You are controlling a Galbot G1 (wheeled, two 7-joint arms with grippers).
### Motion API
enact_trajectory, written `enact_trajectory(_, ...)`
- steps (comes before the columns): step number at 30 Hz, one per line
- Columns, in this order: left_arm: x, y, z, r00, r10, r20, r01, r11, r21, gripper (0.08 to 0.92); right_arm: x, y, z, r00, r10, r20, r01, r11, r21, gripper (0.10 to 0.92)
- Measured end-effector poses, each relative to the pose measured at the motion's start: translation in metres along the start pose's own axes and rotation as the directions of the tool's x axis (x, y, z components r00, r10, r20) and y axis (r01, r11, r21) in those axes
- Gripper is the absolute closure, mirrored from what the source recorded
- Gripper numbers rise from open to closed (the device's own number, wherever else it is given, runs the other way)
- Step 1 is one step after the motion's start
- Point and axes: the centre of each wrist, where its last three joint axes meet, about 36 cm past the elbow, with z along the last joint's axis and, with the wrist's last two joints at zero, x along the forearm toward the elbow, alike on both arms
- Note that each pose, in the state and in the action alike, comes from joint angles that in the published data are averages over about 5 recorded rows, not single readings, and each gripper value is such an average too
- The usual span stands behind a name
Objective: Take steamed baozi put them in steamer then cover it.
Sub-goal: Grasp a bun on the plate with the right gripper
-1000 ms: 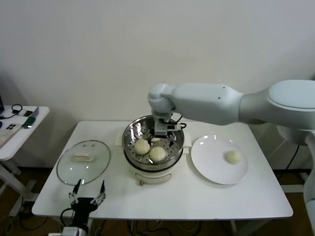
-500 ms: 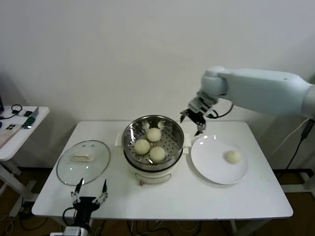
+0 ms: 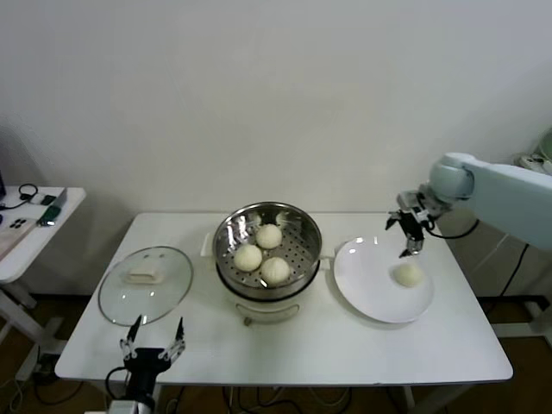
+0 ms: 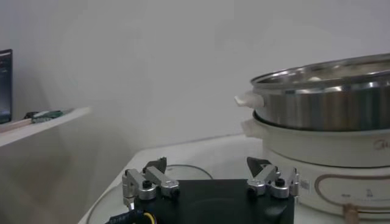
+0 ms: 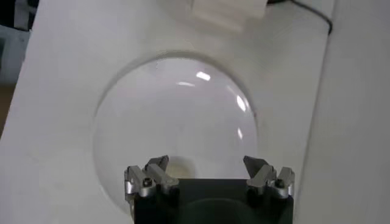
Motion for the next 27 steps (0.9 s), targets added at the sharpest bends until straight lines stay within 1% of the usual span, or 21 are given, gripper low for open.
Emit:
enact_trajectory(14, 0.001, 0.000, 0.003, 0.9997, -0.023, -0.012, 0.023, 1.000, 0.006, 0.177, -0.069, 0.019, 0.050, 0.996, -0.064, -0.060, 0.057, 0.992, -0.114, 0.200)
enact_trajectory(27, -0.004, 0.000, 0.006, 0.9995, -0.026, -0.016, 0.026, 1.000, 0.004, 0.177, -0.107, 0.015, 0.064, 0.994, -0.091, -0.059, 0.080, 0.982, -0.169, 0.200)
